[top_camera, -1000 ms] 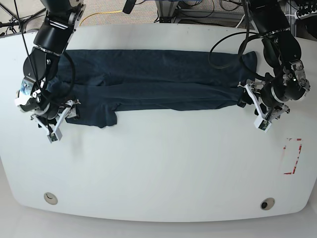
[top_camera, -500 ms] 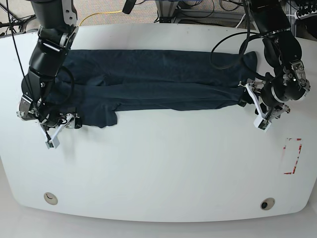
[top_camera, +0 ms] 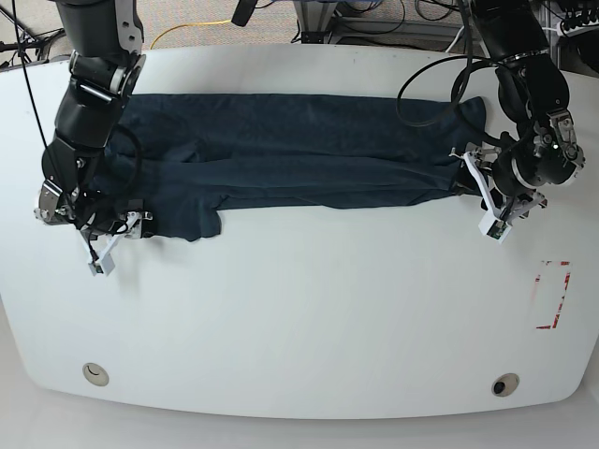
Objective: Fold the T-shirt properly
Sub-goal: 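Grasp the folded shirt's ends with both grippers, then pull the shirt ends apart with both grippers to straighten the fold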
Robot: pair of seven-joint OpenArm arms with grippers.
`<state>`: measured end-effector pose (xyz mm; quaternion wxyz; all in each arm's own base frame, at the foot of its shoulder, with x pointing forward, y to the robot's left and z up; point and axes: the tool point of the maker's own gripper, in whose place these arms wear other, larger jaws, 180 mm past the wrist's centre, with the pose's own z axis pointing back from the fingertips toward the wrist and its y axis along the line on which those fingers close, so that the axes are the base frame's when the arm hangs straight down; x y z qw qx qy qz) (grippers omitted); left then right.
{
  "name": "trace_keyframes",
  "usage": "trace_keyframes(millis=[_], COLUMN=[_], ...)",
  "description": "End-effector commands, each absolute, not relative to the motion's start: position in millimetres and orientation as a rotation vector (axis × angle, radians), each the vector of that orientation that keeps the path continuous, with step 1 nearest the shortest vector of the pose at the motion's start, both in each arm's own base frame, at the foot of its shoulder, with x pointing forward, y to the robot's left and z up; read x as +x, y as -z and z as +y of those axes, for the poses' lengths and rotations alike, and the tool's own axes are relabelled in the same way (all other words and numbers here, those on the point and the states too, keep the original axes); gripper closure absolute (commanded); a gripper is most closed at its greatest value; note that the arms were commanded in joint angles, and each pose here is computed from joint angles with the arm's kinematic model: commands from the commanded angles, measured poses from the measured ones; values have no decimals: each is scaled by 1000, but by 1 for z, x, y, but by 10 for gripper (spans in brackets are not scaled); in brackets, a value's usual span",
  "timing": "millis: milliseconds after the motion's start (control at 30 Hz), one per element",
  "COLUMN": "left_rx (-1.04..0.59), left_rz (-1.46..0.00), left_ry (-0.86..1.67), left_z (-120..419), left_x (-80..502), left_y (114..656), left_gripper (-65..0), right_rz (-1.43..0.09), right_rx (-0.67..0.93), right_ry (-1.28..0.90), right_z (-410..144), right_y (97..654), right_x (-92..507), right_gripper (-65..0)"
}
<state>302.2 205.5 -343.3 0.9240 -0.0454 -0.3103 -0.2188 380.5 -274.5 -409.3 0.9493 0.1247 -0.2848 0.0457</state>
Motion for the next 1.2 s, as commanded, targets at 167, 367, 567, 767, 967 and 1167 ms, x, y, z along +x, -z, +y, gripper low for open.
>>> trace_keyframes(millis=[167, 367, 567, 767, 967, 1167], left_rx=[-86, -85, -87, -90, -126, -130], left_rz=[-686, -684, -669, -663, -601, -577], left_ry=[459, 457, 457, 454, 425, 414], left_z=[206, 206, 207, 207, 210, 217], left_x=[311, 311, 306, 305, 300, 297], left_y=[330, 331, 335, 337, 358, 367], left_gripper=[-360, -360, -360, -360, -360, -360], right_rz=[-638, -654, -717, -750, -834, -850], right_rx=[257, 263, 286, 325, 406, 406], right_ry=[-97, -95, -95, -135, -113, -98], right_z=[-274, -273, -284, -281, -277, -284], right_y=[392, 389, 364, 345, 328, 318], right_x=[396, 399, 392, 368, 335, 314], right_gripper=[-3, 0, 0, 0, 0, 0])
